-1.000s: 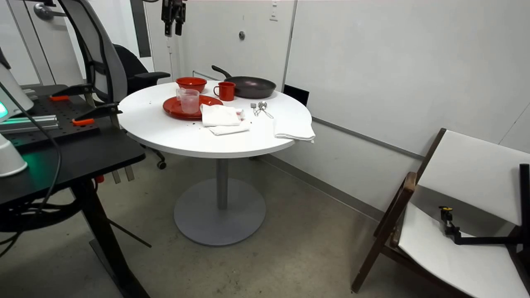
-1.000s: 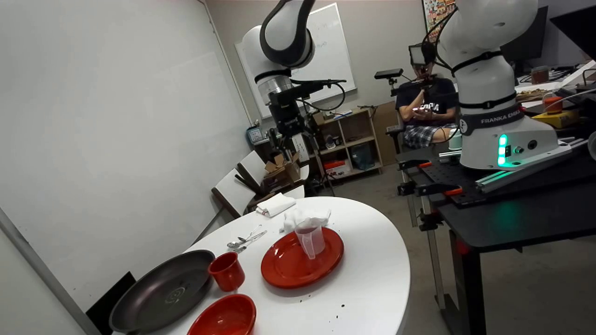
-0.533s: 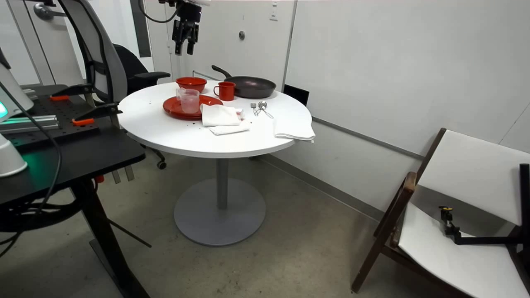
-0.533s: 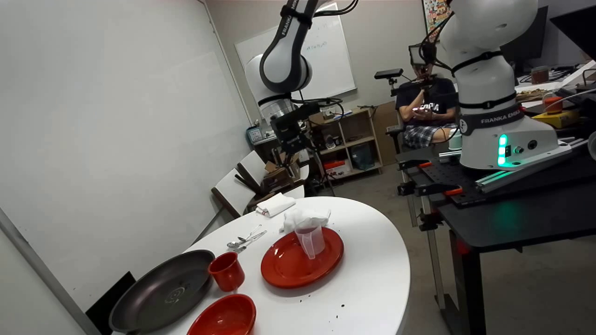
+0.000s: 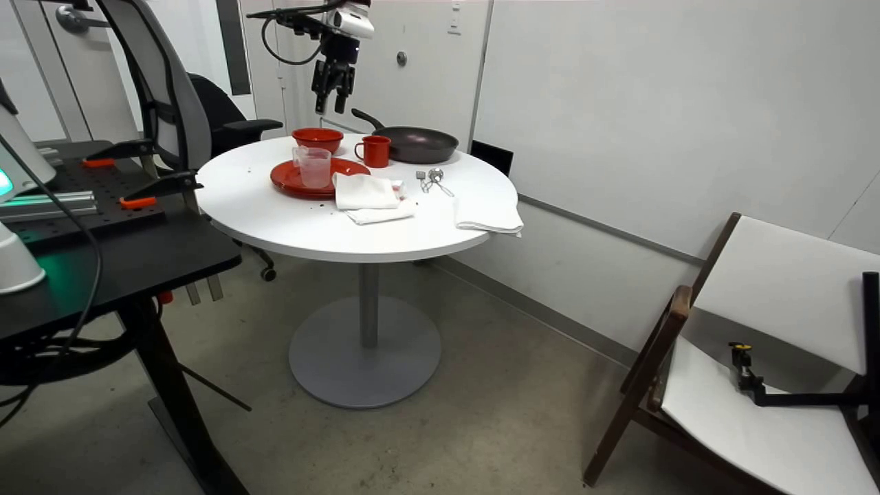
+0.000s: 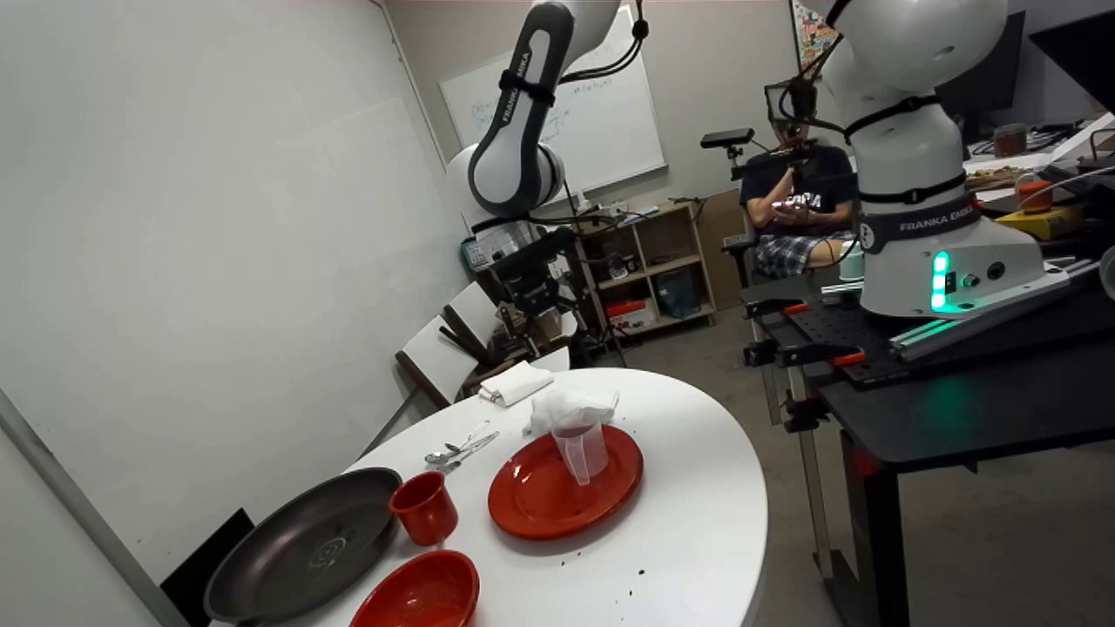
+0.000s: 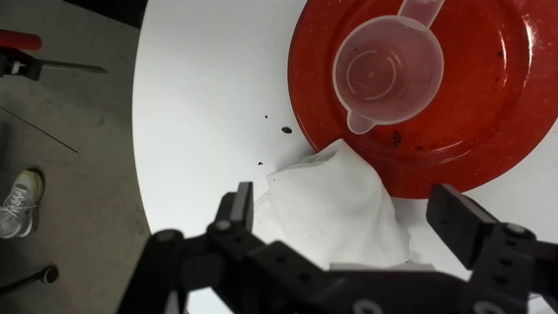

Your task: Use the towel to wipe the table

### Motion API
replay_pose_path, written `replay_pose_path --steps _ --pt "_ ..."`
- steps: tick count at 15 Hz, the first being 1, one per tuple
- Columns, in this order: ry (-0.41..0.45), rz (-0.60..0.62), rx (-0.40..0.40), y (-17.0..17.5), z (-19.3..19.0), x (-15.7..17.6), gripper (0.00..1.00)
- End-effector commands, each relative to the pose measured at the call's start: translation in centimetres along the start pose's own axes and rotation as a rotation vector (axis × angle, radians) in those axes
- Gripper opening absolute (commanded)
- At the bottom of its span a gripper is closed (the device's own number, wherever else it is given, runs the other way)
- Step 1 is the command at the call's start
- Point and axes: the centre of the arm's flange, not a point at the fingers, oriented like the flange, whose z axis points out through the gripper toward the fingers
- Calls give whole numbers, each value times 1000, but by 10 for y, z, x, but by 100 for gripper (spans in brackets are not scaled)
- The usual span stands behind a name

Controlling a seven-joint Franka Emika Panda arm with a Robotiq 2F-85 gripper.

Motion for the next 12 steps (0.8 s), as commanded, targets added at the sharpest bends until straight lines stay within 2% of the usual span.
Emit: replay_pose_path --steps 1,8,11,12 --pt "29 -7 -27 -19 4 15 100" --pt "56 -41 -34 -27 7 23 100" --pt "23 -72 0 -31 7 22 100" --pt "40 -38 -12 -23 8 18 100"
